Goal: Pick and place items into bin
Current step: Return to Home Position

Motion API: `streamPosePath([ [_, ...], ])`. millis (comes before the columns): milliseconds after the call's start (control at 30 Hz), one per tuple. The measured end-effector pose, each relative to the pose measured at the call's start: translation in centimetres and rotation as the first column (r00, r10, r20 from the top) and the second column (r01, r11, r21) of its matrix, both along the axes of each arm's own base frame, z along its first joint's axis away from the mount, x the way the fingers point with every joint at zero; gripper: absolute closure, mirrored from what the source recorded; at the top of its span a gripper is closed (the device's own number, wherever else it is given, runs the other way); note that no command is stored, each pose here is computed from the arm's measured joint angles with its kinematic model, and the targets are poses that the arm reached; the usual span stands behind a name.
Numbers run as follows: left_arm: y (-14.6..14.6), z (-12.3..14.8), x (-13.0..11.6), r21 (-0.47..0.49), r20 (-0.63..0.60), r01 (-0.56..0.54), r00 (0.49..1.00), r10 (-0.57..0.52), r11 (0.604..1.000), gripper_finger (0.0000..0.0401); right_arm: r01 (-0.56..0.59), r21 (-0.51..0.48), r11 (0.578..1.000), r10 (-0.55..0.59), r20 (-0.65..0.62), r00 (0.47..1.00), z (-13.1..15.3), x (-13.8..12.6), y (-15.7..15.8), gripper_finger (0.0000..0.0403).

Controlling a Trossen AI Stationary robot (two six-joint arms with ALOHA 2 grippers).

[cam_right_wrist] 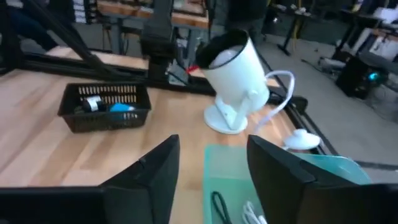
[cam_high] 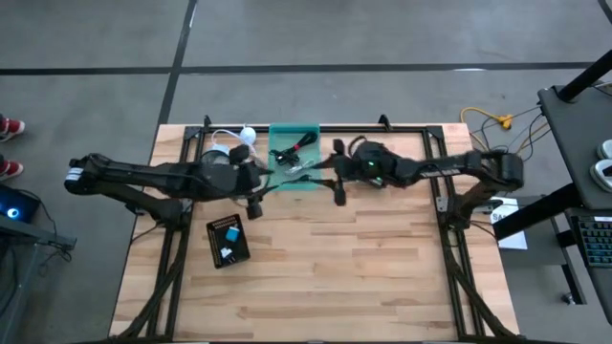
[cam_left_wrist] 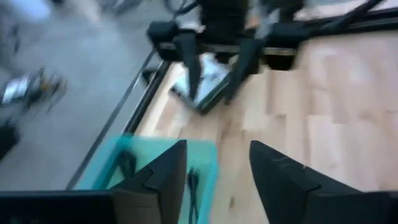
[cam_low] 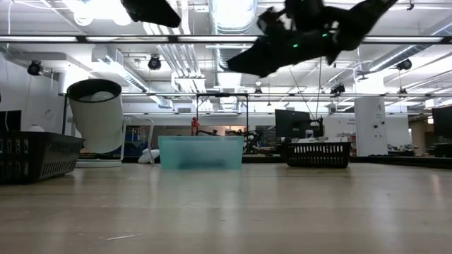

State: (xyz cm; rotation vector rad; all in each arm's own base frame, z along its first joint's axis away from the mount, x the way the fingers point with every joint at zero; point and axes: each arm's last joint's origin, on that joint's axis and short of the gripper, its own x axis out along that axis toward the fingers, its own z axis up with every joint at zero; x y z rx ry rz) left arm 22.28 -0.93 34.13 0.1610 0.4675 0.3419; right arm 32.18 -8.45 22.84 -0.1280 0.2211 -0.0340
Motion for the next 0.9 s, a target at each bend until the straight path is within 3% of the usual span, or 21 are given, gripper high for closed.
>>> streamPosePath([
  [133, -1.0, -1.6, -2.0, 0.055, 0.112, 0.116, 0.986, -0.121, 0.992, 0.0285, -0.006, 0.007, 1.0, 0.006, -0.003, 1.0, -0.4, -2.9, 2.3, 0.026],
  [400, -1.0, -4.9, -6.1, 0.158, 0.299, 0.158, 0.933, -0.2, 0.975, 0.0391, 0.132, 0.034, 0.991, -0.131, -0.027, 0.991, -2.9, -9.2, 5.5, 0.0316],
  [533, -0.6, -5.9, -8.3, 0.132, 0.364, 0.147, 0.913, -0.186, 0.98, 0.0394, 0.131, 0.058, 0.99, -0.133, 0.032, 0.991, -3.6, -11.8, 6.0, 0.0337],
  [733, -0.6, -7.9, -11.1, 0.167, 0.449, 0.315, 0.819, -0.356, 0.934, 0.0393, 0.19, 0.05, 0.981, -0.195, 0.139, 0.971, -4.1, -14.4, 6.1, 0.0356],
  [800, -0.5, -8.8, -11.6, 0.187, 0.504, 0.328, 0.777, -0.377, 0.926, 0.0397, 0.199, 0.042, 0.979, -0.203, 0.136, 0.97, -4.4, -14.9, 6.1, 0.0359],
  [900, -0.4, -10.6, -12.1, 0.231, 0.51, 0.316, 0.766, -0.391, 0.92, 0.04, 0.195, 0.05, 0.979, -0.2, 0.14, 0.97, -4.7, -15.3, 6.2, 0.0359],
])
